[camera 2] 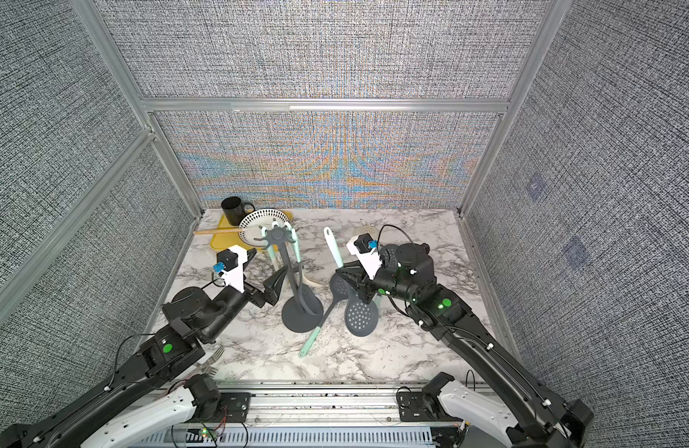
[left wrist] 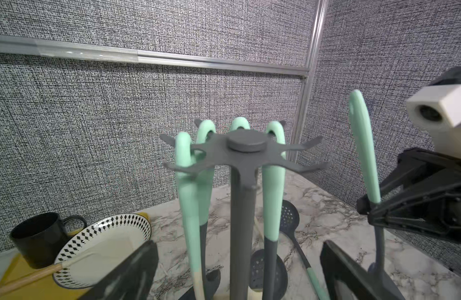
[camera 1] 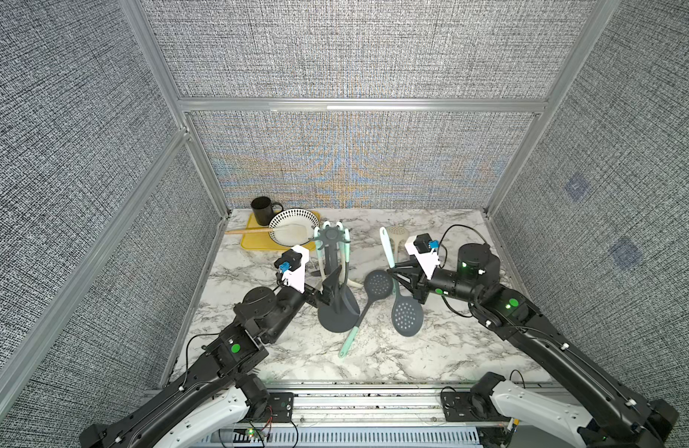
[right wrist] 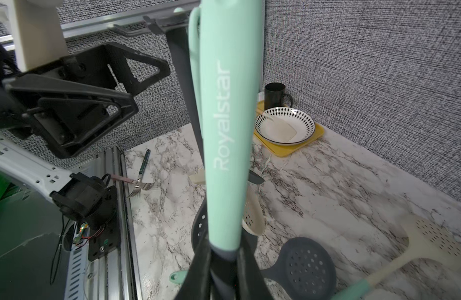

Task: Hang the skimmer on the kitchen utensil rack
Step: Adjust the rack at the center of the board, then hang the skimmer on the rack.

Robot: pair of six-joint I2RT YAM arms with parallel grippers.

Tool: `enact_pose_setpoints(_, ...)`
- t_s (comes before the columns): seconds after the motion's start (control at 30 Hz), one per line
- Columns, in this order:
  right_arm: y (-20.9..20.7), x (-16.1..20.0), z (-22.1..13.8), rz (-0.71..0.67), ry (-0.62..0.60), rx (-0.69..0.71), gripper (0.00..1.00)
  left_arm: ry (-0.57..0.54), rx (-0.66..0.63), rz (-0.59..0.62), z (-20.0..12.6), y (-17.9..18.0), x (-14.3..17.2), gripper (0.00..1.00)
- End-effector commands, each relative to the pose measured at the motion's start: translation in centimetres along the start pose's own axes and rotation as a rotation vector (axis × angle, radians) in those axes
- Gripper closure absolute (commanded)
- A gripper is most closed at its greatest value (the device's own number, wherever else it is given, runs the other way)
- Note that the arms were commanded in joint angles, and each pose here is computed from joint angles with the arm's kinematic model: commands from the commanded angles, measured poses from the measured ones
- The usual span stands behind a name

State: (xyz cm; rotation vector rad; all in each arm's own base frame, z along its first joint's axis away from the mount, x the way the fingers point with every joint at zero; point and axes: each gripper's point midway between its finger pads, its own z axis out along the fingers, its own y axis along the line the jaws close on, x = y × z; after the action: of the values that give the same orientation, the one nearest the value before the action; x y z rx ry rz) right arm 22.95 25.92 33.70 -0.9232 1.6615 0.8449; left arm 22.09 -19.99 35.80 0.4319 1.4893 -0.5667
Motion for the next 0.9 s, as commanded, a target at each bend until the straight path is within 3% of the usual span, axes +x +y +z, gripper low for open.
enact_pose_setpoints(0.0,1.6,-0.7,0.2,-0.059,-0.010,-0.101,1.00,0.023,0.067,-0.039,-1.2,-0.8,1.2,0.03)
enact_pose_setpoints(0.13,2.9,-0.9,0.9,-0.083,0.010,-0.186,1.00,0.015,0.050,-0.129,-2.1,-0.2,2.3,0.17)
enact_pose_setpoints(0.47,2.6,-1.1,3.2,-0.072,0.054,-0.171,1.00,0.020,0.149,-0.136,-0.8,-2.3,2.0,0.20)
enact_pose_setpoints(0.87,2.5,-0.3,4.2,-0.058,0.098,-0.162,1.00,0.058,0.159,-0.127,0.2,-2.7,2.9,0.20)
